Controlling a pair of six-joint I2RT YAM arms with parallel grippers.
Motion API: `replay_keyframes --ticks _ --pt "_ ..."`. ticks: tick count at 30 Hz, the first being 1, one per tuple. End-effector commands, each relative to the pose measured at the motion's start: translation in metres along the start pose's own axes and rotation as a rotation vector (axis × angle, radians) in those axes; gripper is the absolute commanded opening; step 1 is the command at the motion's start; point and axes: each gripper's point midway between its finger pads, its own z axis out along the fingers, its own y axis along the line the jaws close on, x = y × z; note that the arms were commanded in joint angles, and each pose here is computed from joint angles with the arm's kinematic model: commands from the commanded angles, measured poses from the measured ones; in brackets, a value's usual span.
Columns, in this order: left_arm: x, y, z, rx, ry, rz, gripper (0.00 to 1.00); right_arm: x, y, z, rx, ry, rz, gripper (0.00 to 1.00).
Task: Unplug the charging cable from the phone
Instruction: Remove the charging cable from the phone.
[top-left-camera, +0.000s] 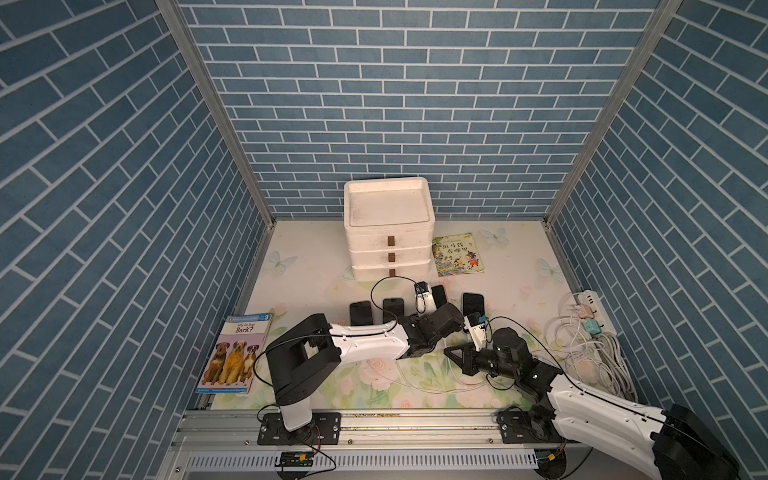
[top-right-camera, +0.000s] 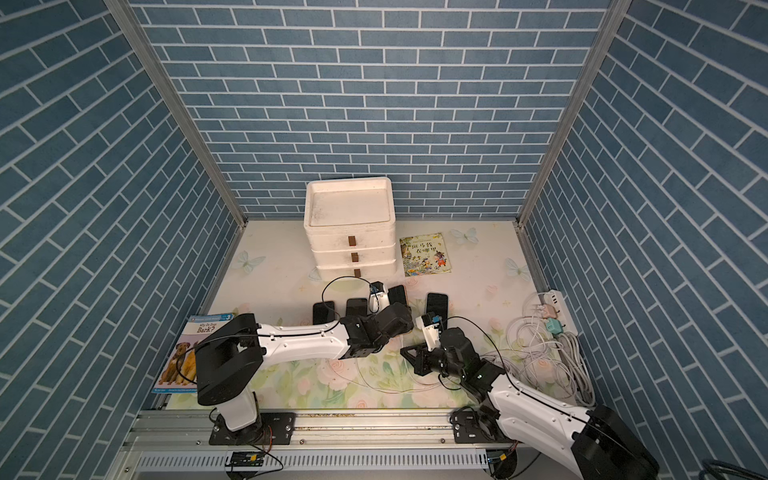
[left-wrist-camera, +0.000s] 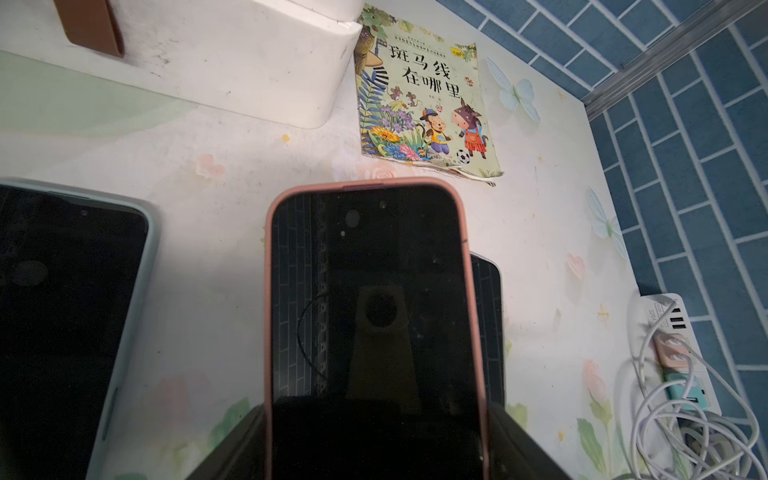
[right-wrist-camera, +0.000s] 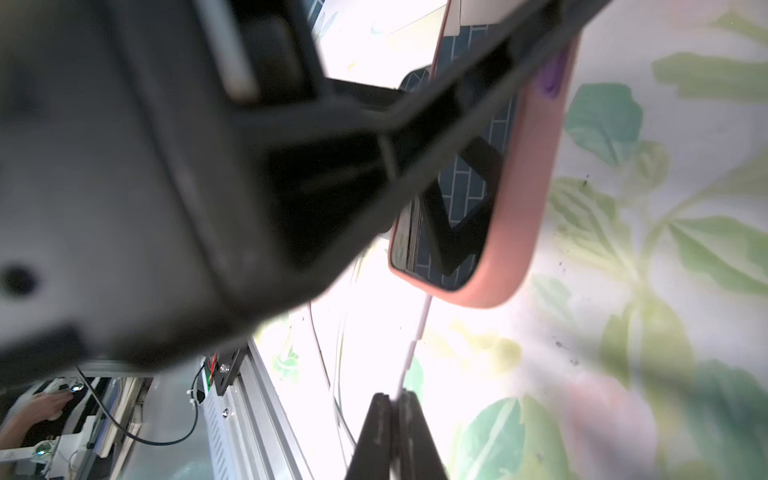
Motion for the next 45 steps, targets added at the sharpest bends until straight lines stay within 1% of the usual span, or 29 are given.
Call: replay_keyframes --ticks 1,8,18,24,29,33,35,36,37,38,39,42,44,45 --pt "-0.018 -0.009 -0.009 0.034 -0.058 -0.05 0.0 0.006 -0.005 -0.001 0.018 0.013 -0.007 0.06" --pt "-0.029 -0.012 -0.014 0.048 -0.088 -0.081 0.0 0.009 -0.013 0.001 0.084 0.061 -0.034 0.01" --pt "-0.047 -0.008 -0.013 0.04 -0.126 -0.111 0.0 0.023 -0.021 0.004 0.11 0.127 -0.035 0.0" --pt "-0.054 -0.01 -0.013 0.043 -0.141 -0.117 0.0 0.028 -0.021 0.004 0.113 0.154 -0.045 0.0" --pt "-0.053 -0.007 -0.011 0.035 -0.143 -0.115 0.0 0.026 -0.019 0.003 0.112 0.159 -0.058 0.01" --pt "-0.049 -0.005 -0.008 0.02 -0.133 -0.103 0.0 0.026 -0.024 0.003 0.136 0.159 -0.052 0.04" --pt "-0.045 -0.001 -0.004 0.0 -0.123 -0.084 0.0 0.026 -0.026 0.004 0.146 0.158 -0.043 0.12" --pt "-0.04 0.003 -0.001 -0.017 -0.11 -0.063 0.0 0.025 -0.027 0.004 0.15 0.155 -0.037 0.21" --pt "-0.035 0.007 0.002 -0.044 -0.094 -0.033 0.0 0.025 -0.028 0.005 0.158 0.156 -0.035 0.36" --pt "-0.032 0.011 0.004 -0.063 -0.083 -0.012 0.0 0.025 -0.029 0.004 0.17 0.157 -0.037 0.47" --pt "-0.028 0.016 0.007 -0.08 -0.073 0.007 0.0 0.021 -0.03 0.003 0.183 0.147 -0.044 0.54" --pt "-0.02 0.03 0.01 -0.13 -0.054 0.068 0.0 0.005 -0.032 -0.005 0.234 0.096 -0.055 0.68" --pt "-0.016 0.036 0.013 -0.166 -0.042 0.118 0.0 -0.01 -0.037 -0.014 0.292 0.038 -0.046 0.74" --pt "-0.015 0.038 0.015 -0.181 -0.037 0.144 0.0 -0.018 -0.037 -0.018 0.307 0.011 -0.037 0.75"
